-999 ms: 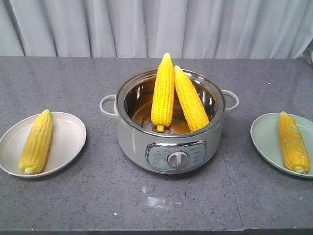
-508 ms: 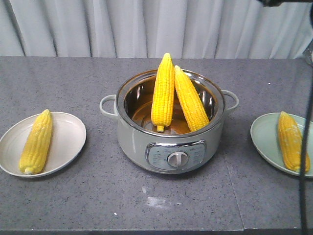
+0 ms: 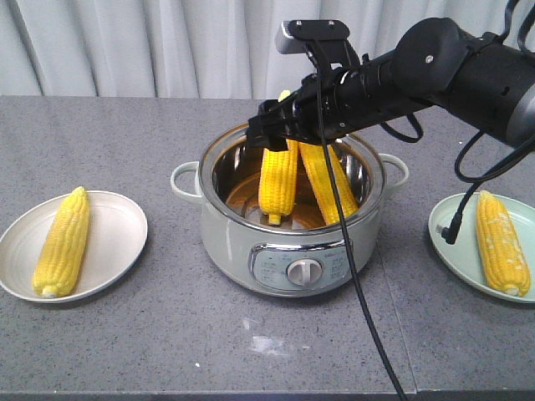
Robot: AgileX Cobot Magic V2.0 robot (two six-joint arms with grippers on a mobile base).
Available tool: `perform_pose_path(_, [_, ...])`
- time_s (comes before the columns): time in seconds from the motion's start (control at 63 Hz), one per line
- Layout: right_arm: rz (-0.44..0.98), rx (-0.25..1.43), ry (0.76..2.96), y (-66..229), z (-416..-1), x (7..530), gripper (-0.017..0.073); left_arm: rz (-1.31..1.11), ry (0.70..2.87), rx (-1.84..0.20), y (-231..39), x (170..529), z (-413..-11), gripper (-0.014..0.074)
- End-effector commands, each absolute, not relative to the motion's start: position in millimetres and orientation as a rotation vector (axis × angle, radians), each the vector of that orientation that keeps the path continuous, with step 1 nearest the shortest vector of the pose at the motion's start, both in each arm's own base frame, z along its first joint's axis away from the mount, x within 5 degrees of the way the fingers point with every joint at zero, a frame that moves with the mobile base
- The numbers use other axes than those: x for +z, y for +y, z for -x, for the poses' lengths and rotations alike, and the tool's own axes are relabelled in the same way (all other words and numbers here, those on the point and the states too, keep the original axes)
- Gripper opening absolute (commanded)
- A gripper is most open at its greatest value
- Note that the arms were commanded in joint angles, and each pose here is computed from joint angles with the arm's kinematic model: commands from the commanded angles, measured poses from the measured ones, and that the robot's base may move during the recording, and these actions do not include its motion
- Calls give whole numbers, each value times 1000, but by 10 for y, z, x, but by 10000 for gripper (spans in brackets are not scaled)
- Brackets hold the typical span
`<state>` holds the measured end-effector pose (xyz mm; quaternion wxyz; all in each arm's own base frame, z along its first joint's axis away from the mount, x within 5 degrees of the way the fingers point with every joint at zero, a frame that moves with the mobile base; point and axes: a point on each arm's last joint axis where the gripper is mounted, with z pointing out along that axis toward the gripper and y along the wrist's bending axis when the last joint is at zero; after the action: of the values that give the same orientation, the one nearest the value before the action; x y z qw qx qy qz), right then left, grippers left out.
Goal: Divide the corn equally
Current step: 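Lower the right gripper into the pot and grasp a corn cob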
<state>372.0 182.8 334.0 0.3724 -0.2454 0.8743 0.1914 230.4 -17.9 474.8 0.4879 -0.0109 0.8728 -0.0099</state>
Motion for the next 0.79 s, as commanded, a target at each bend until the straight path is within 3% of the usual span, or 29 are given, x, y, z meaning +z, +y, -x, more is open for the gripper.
perform_pose_path(0.0, [558, 434, 2136, 1745, -3674, 3670, 529, 21, 2000, -46, -181, 4940, -2230, 451])
perform_pose_path(0.777, [574, 155, 2340, 1520, -3586, 3571, 529, 23, 2003, -46, -181, 4937, -2228, 451])
